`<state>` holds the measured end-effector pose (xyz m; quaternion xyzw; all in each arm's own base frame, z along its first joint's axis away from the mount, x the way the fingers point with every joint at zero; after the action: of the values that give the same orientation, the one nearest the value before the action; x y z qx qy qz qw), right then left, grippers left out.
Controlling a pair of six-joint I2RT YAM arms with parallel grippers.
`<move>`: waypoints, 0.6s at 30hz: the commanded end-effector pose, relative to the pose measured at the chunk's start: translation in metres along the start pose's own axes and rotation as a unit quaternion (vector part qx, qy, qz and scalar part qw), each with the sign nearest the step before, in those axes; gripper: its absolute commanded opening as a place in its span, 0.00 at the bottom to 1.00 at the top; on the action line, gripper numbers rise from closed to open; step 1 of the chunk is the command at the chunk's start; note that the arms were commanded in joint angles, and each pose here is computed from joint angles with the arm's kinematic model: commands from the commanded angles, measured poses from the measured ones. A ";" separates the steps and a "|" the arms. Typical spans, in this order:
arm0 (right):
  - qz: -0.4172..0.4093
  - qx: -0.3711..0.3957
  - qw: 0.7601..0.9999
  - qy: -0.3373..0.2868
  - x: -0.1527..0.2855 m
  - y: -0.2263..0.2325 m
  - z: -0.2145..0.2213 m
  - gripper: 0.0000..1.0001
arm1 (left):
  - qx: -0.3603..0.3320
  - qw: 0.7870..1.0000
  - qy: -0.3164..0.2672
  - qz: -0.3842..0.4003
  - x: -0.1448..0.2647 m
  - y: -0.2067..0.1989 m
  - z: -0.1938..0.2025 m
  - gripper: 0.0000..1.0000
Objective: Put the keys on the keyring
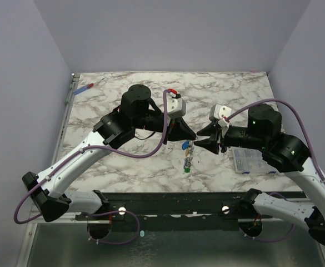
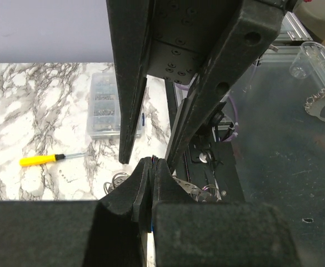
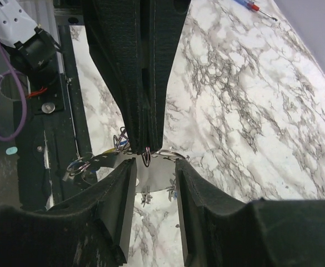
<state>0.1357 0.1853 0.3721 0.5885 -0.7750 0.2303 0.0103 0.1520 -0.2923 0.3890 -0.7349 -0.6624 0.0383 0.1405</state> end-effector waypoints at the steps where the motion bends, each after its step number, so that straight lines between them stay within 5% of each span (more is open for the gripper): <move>1: 0.004 0.011 1.000 -0.007 0.003 -0.003 -0.008 0.39 | -0.026 0.999 -0.017 0.019 0.004 -0.009 -0.013 0.00; 6: -0.002 0.009 1.000 -0.010 -0.001 -0.003 -0.008 0.31 | -0.024 0.999 -0.015 0.020 0.004 -0.009 -0.011 0.00; 18: -0.014 0.003 1.000 -0.015 -0.008 -0.003 -0.008 0.30 | -0.017 0.999 -0.009 0.026 0.001 -0.007 -0.007 0.00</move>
<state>0.1402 0.1904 0.3677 0.5932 -0.7703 0.2333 0.0178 0.1519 -0.2922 0.3890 -0.7355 -0.6616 0.0385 0.1409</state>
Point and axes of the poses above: each gripper's point midway between its finger pads, its own x axis back along the fingers, its own y axis along the line the jaws close on, z = x × y, the point moved 6 cm from there along x, back along the fingers, and after that the axes turned 12 degrees about x, right-handed, at the moved point
